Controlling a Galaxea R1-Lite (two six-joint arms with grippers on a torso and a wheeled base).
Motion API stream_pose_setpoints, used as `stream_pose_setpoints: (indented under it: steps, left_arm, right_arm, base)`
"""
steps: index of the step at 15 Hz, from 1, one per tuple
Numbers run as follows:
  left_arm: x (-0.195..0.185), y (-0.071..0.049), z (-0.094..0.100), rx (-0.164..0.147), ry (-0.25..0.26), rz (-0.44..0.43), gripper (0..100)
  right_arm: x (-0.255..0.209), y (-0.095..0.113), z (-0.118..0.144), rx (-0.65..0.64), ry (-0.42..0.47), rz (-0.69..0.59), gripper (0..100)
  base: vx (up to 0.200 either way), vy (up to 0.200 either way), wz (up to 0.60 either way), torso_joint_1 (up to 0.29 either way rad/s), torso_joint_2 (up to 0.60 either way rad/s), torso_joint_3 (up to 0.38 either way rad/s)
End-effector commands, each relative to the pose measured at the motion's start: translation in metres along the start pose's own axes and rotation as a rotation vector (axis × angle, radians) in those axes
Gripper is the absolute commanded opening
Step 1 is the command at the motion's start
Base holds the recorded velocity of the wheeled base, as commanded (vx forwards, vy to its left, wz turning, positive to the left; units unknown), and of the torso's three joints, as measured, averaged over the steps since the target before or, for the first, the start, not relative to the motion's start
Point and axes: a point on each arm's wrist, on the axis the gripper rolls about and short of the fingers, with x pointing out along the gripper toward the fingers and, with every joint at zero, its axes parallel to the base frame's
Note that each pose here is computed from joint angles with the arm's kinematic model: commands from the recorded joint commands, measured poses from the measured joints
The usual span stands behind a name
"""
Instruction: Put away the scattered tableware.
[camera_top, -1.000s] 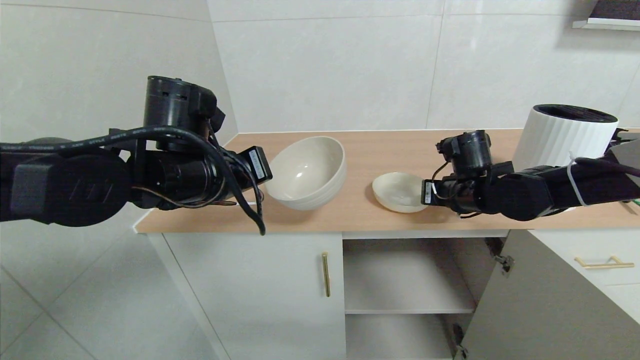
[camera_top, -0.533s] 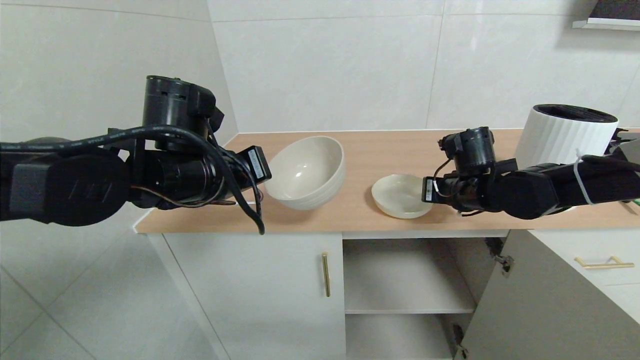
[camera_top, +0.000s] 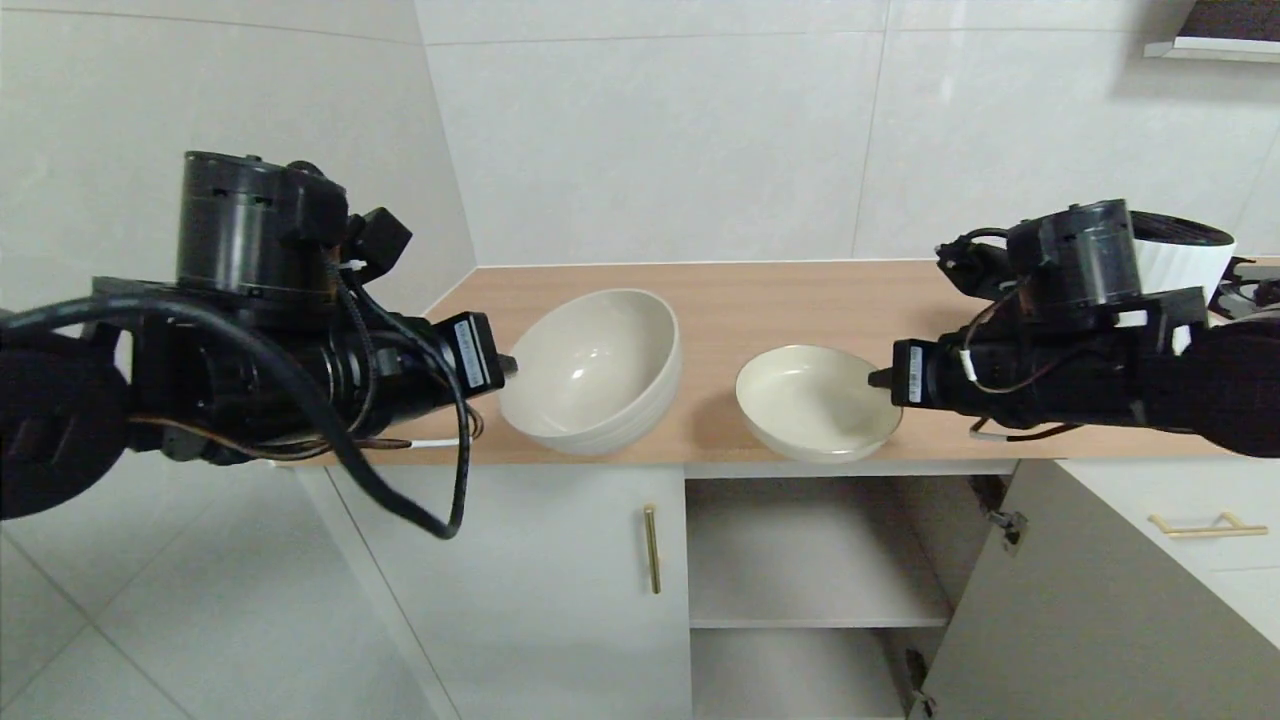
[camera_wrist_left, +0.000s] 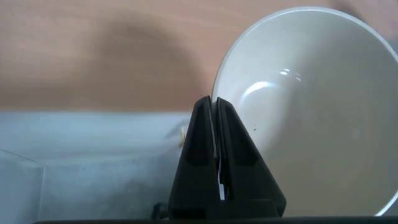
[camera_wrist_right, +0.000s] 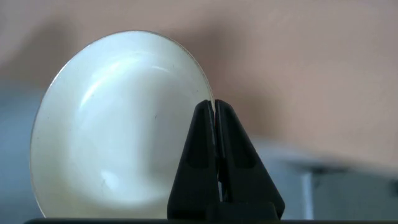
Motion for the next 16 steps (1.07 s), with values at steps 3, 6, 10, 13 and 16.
stream_pose_setpoints:
  steps: [3,6,10,13,16]
  left_arm:
    - [-0.042,0.009,-0.017,0.043,0.012,-0.052,0]
    - [-0.043,0.01,-0.029,0.052,0.05,-0.055,0]
    - [-0.038,0.006,-0.043,0.073,0.106,-0.069,0]
    - [-0.036,0.006,-0.044,0.074,0.111,-0.066,0]
    - [-0.035,0.006,-0.044,0.074,0.114,-0.065,0]
  right_arm:
    - [-0.062,-0.001,-0.027,-0.007,0.108,0.153,0]
    - [-0.06,-0.007,-0.05,-0.062,0.178,0.146,0]
    - [-0.066,-0.009,-0.058,-0.066,0.194,0.146,0]
    - [-0.061,-0.01,-0.06,-0.065,0.207,0.137,0]
    - [-0.051,-0.01,-0.061,-0.065,0.208,0.134,0]
  base:
    - [0.0,0.0,0.0,0.0,0.0,0.0]
    - [0.0,0.0,0.0,0.0,0.0,0.0]
    - [0.0,0.0,0.0,0.0,0.0,0.0]
    - [-0.2,0.0,0.0,0.007,0.0,0.001]
    - [0.0,0.0,0.0,0.0,0.0,0.0]
